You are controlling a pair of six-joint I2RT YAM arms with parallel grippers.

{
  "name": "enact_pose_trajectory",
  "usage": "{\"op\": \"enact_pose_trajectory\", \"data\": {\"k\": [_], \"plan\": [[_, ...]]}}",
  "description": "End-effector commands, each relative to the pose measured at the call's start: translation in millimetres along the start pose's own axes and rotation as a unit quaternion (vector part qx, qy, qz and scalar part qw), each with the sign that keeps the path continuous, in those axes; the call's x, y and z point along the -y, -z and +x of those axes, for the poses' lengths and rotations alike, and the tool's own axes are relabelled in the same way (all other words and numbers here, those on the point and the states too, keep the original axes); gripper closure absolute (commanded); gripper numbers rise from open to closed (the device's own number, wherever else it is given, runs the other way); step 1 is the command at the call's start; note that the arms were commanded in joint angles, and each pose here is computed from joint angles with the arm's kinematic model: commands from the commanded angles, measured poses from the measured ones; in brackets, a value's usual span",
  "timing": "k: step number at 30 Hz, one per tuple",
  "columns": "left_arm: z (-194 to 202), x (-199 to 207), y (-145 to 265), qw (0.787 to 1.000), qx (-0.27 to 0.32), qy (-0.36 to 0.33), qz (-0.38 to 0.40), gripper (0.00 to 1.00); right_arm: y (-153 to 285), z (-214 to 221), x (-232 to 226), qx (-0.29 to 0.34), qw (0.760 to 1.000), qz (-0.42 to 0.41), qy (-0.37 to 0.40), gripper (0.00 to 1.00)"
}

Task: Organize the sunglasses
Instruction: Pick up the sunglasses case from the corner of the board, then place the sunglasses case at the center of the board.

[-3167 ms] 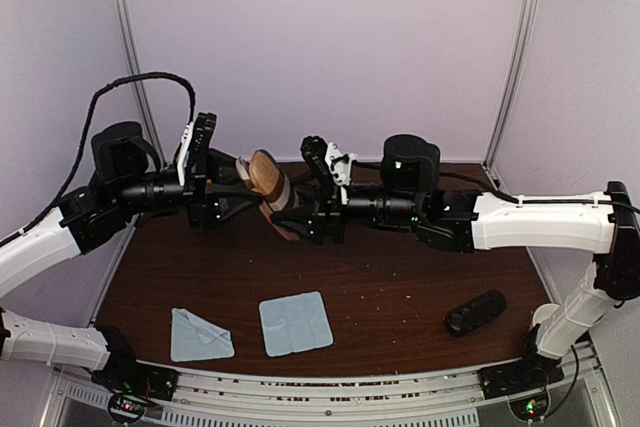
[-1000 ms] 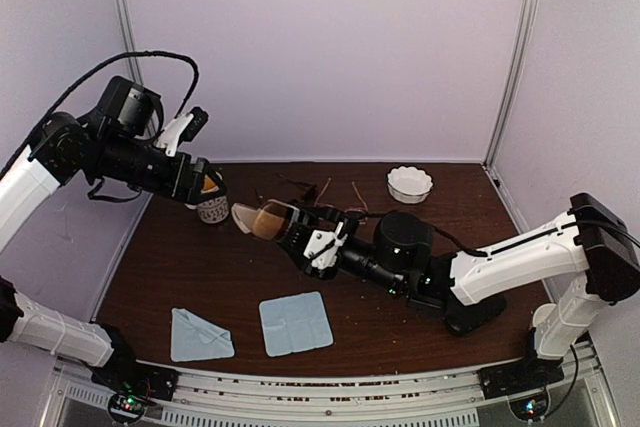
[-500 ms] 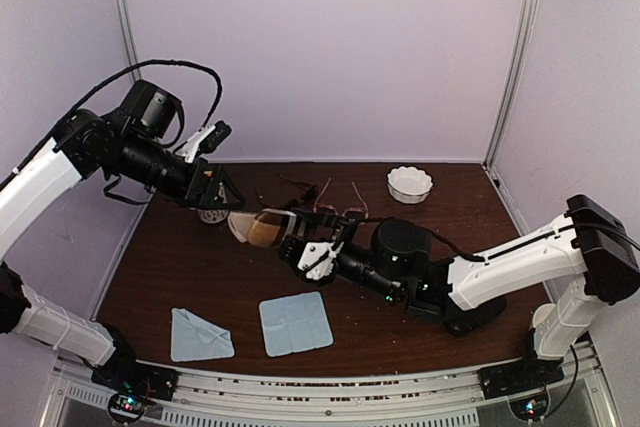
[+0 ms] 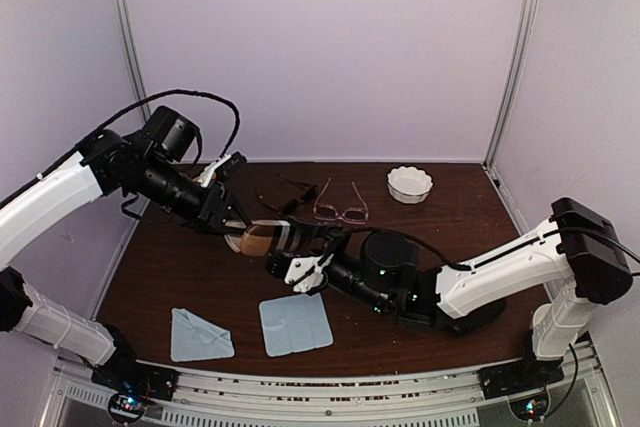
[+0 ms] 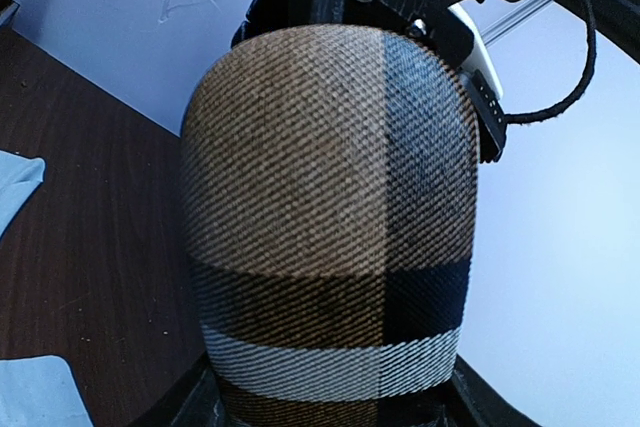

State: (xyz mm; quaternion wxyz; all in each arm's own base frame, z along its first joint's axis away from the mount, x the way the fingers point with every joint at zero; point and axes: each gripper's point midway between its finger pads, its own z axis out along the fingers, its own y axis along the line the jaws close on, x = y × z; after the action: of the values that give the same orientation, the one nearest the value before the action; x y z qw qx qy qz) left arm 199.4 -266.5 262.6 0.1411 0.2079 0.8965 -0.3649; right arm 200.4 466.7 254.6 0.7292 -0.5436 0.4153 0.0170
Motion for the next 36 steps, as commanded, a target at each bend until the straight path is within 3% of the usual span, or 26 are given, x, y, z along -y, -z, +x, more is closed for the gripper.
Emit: {"op": "enact_pose_trajectory", "data": {"k": [1, 9, 13, 16, 19, 21, 25, 30, 36], "plan": [[-7, 12, -2, 0.999, 0.013, -0.002, 0.038, 0.59, -6, -16, 28, 0.008, 0.998, 0.064, -0.003, 0.97], [-7, 10, -2, 0.999, 0.016, 0.006, 0.032, 0.91, -9, -13, 30, -0.001, 0.996, 0.088, 0.005, 0.91], [-11, 11, 0, 0.999, 0.025, 0.006, 0.030, 1.00, -10, -14, 32, -0.002, 0.996, 0.091, -0.003, 0.77], [-17, 9, 6, 0.999, 0.042, 0.001, 0.015, 1.00, -9, -14, 34, -0.002, 0.995, 0.094, -0.010, 0.62], [-25, 6, 12, 0.998, 0.065, -0.008, -0.006, 1.00, -7, -14, 35, -0.001, 0.995, 0.100, -0.015, 0.38], [-31, 2, 17, 0.996, 0.082, -0.018, -0.026, 1.00, -5, -13, 37, 0.000, 0.994, 0.105, -0.019, 0.27], [-41, -12, 25, 0.990, 0.115, -0.036, -0.074, 1.00, 5, -16, 46, 0.013, 0.991, 0.124, -0.040, 0.17], [-59, -20, 40, 0.976, 0.166, -0.077, -0.120, 1.00, 14, -24, 54, 0.036, 0.988, 0.124, -0.083, 0.12], [-67, -39, 60, 0.949, 0.218, -0.120, -0.192, 1.00, 34, -48, 75, 0.070, 0.974, 0.110, -0.186, 0.02]]}}
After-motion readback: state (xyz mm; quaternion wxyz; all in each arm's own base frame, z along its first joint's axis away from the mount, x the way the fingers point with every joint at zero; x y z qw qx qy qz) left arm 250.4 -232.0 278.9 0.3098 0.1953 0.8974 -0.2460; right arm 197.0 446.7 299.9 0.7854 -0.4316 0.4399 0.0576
